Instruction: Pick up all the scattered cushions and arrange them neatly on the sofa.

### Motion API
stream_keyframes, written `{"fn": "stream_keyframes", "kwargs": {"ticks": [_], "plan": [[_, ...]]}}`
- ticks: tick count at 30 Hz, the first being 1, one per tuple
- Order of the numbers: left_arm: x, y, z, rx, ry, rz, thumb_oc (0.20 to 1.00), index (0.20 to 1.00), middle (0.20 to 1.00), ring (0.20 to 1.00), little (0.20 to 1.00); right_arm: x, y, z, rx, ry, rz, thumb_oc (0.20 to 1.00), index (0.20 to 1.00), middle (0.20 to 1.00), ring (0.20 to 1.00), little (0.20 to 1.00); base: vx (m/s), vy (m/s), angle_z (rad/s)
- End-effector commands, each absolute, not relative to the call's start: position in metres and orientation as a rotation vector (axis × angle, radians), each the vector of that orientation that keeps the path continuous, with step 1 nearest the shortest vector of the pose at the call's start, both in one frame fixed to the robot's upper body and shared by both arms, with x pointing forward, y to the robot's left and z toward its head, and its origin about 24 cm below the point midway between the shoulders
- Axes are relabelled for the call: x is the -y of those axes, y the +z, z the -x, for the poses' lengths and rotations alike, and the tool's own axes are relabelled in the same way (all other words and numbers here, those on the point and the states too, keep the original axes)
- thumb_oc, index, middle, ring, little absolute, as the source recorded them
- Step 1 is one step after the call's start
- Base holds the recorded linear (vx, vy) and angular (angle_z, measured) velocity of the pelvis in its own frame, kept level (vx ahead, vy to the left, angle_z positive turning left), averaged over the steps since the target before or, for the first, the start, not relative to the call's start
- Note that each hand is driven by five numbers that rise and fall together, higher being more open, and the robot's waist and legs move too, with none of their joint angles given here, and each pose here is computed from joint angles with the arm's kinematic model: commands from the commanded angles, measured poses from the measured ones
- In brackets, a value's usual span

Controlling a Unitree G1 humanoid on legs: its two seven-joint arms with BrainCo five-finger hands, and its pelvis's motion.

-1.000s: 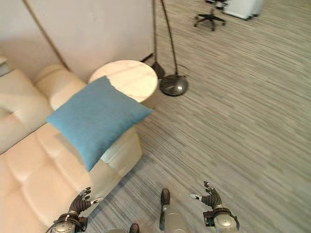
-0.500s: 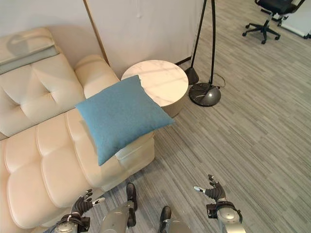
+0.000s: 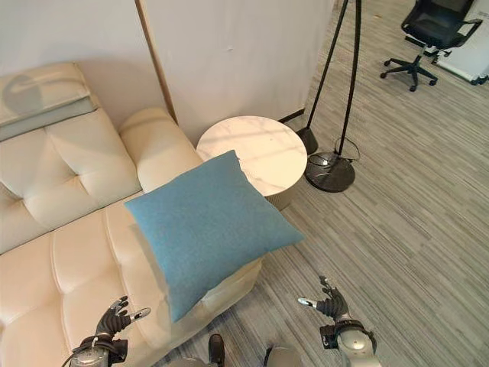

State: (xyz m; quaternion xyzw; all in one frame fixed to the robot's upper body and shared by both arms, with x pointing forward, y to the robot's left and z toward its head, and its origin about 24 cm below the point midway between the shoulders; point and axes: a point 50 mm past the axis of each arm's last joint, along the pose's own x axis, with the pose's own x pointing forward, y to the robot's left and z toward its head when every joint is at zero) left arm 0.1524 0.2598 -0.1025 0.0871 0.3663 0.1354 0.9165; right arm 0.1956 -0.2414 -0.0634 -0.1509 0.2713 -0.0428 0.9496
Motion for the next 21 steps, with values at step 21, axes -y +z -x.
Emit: {"fn": "stream_keyframes", "kwargs": {"ticks": [21], "plan": [[-0.234,-0.064,-0.221,-0.458,0.311,0.096,1.000,1.000,1.000,1.000,1.000,0.248,0.035,-0.296,-0.188,-0.027,0.300,1.000,1.000,1.000,1.000,1.000,0.04,-0.128,0.42]]}}
